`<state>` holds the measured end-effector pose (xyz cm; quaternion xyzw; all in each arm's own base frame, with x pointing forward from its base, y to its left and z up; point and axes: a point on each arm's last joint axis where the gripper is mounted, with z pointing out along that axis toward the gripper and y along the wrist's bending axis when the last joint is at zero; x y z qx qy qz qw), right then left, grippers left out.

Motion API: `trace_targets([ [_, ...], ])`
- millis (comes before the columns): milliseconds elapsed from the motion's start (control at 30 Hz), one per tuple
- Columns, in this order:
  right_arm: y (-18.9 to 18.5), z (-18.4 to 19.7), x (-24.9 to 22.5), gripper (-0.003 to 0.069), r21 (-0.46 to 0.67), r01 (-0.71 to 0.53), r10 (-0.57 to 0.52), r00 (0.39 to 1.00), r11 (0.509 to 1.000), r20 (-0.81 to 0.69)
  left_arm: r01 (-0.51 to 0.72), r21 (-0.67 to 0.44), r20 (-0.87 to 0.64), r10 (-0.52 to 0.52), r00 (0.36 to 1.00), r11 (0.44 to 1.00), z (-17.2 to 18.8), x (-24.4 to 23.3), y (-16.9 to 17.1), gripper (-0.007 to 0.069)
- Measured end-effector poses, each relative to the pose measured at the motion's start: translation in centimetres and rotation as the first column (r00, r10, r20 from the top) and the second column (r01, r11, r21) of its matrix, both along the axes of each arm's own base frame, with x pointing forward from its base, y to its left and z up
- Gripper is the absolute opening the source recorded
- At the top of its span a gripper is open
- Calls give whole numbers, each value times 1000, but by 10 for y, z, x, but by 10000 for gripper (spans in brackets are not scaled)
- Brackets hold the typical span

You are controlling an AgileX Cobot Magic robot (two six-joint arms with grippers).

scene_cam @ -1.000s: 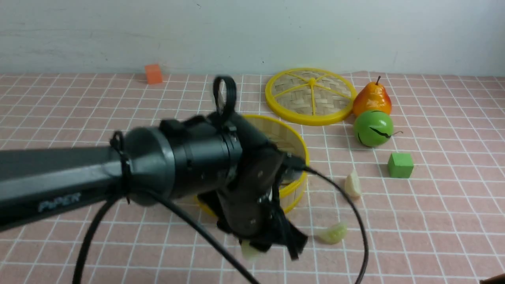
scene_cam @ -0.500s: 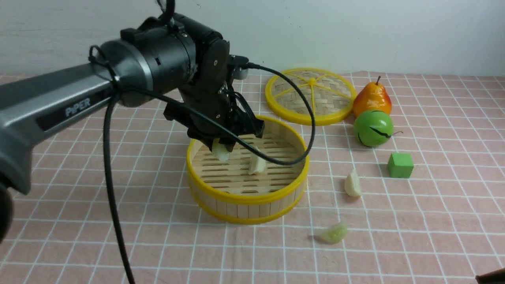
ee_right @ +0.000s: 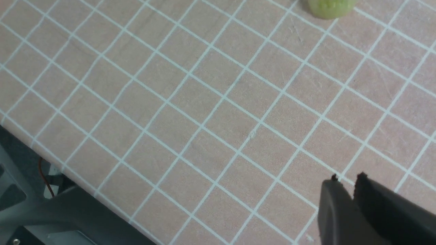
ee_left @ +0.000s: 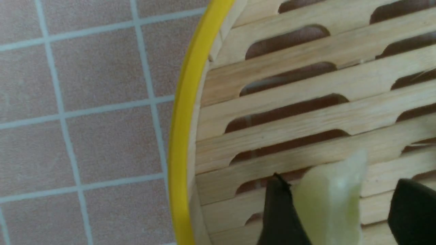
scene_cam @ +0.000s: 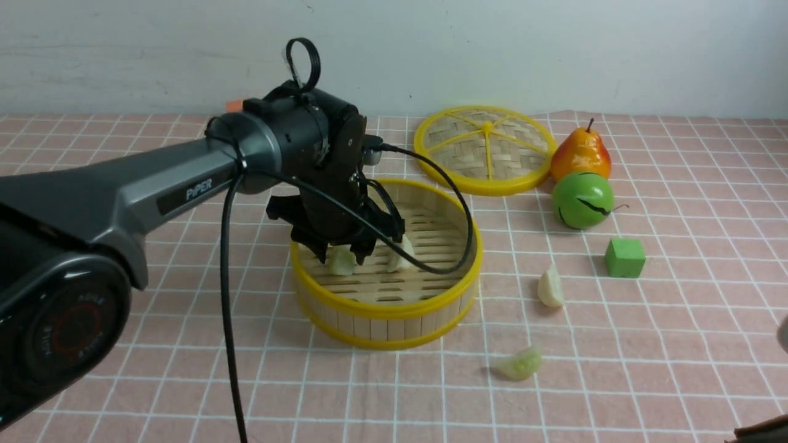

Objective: Put the dumplings into the steamer on the table with the pink tablecloth.
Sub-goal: 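Place the dumpling into the bamboo steamer basket with the left gripper, then reach for and grasp a dumpling lying on the table beside the steamer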

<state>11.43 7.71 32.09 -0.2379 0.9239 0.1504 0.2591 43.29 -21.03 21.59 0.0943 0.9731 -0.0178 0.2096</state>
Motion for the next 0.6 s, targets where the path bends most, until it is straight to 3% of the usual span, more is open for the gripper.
trace_targets([
  [167, 12, -5, 32, 87, -85, 3, -8, 998, 996, -56, -10, -52, 98, 15, 995, 999, 78, -11, 6, 431],
  [267, 25, -8, 59, 97, -117, 4, -13, 997, 993, -77, -4, -92, 187, 21, 982, 996, 136, -33, 18, 380],
  [400, 41, -18, 90, 132, -136, 4, -19, 994, 991, -108, 10, -118, 253, 20, 967, 993, 191, -68, 36, 272],
  [467, 53, -31, 115, 185, -151, 4, -25, 991, 988, -134, 16, -144, 300, 28, 953, 989, 222, -97, 51, 160],
  [600, 68, -55, 145, 314, -160, 32, -57, 986, 987, -156, 23, -159, 332, 32, 943, 987, 242, -135, 70, 11],
])
